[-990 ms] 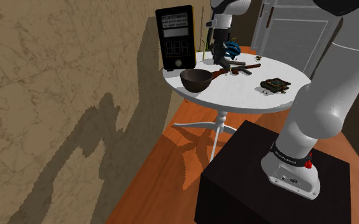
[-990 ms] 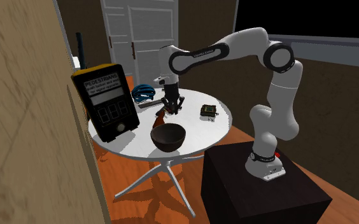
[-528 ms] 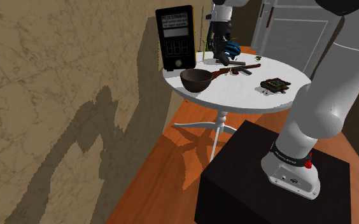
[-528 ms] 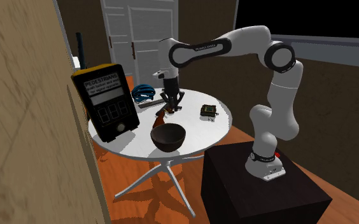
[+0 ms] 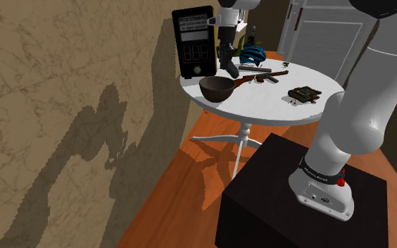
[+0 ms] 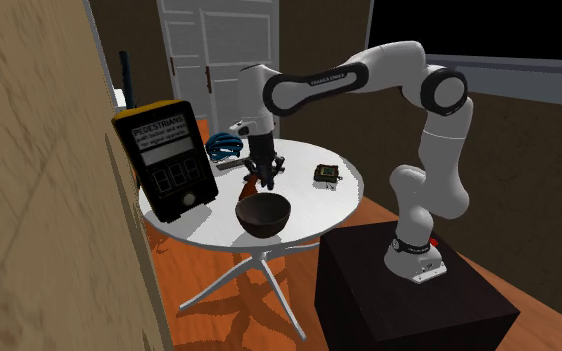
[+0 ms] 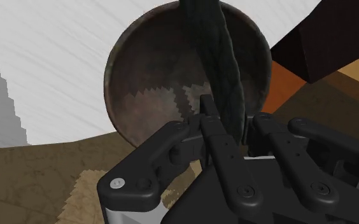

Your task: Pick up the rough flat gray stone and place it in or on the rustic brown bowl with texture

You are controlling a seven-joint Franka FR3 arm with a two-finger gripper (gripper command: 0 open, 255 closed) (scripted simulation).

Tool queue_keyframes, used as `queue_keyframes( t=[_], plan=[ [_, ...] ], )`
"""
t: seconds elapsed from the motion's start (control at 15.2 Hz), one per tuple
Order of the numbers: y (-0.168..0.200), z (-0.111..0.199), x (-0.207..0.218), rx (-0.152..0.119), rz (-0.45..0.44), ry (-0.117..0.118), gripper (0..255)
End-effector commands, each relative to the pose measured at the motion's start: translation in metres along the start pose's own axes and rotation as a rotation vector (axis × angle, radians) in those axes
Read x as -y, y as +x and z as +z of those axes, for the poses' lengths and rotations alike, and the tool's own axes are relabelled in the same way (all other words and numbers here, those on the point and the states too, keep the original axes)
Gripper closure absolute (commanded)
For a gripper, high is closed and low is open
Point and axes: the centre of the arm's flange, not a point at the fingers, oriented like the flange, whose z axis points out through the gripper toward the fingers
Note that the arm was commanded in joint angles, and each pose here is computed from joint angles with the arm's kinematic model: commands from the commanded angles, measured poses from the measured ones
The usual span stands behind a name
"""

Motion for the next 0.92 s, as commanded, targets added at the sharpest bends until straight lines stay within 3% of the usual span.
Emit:
queue_keyframes(
  t=[0.0, 0.13, 0.86],
  plan=[
    [0.027, 0.002, 0.002, 0.000, 0.001, 0.000, 255],
    [0.061, 0.007, 0.006, 0.000, 0.001, 0.000, 255],
    [0.056, 0.064, -0.002, 0.000, 0.001, 0.000, 255]
  ],
)
